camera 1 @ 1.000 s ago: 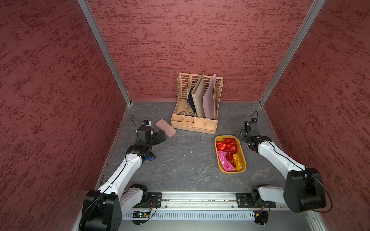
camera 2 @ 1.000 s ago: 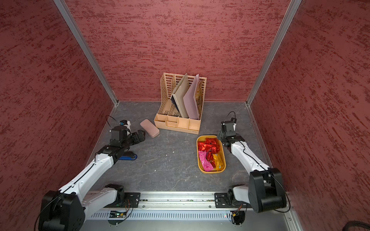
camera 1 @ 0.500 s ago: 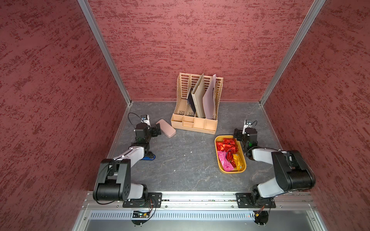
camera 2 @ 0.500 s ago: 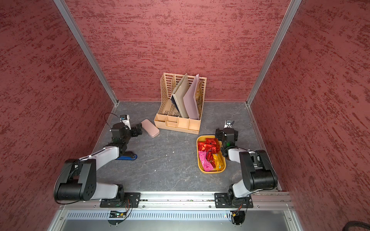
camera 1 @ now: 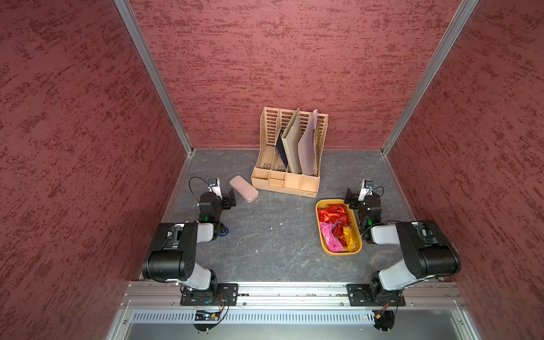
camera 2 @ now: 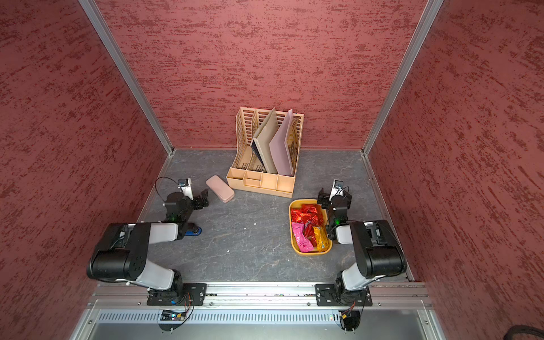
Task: Put the tea bags into the storage box
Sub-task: Reset both arms
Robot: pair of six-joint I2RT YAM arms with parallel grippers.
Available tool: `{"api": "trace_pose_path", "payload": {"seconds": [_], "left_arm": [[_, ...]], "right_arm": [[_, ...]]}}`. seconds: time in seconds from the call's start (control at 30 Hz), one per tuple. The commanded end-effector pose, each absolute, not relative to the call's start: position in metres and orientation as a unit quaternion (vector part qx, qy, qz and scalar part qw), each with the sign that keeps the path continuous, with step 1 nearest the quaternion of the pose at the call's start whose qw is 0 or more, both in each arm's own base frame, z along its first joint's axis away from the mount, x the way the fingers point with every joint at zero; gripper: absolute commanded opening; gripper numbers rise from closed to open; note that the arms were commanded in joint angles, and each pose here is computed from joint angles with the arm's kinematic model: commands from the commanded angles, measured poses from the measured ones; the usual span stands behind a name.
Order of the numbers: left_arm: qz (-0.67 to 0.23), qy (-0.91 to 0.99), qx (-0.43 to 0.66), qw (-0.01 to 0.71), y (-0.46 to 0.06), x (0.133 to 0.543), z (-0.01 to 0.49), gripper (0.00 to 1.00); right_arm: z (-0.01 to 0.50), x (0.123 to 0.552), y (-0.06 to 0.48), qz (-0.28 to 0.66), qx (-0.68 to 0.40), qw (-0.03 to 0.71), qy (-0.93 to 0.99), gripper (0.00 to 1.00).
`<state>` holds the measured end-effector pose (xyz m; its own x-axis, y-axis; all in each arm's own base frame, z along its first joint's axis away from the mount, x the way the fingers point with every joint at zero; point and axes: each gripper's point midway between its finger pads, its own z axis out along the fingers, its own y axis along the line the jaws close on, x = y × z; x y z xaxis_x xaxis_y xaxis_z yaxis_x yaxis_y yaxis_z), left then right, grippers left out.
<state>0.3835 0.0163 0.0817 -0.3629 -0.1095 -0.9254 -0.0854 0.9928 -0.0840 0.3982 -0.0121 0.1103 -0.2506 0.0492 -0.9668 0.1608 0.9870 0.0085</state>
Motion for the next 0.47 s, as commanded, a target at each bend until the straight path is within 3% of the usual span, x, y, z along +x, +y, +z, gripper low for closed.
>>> {"api": "trace_pose_path", "payload": {"seconds": [0.0,0.43], "left_arm": [[-0.005,0.773,-0.071,0.630,0.023,0.396,0.119,1.00],[0.002,0.784,-0.061,0.617,0.018,0.400,0.116,1.00]], "right_arm": [[0.119,0.401,-0.012,-0.043,0.062,0.624,0.778,0.98],[0.117,0.402,0.004,-0.012,0.019,0.621,0.784,0.98]]}}
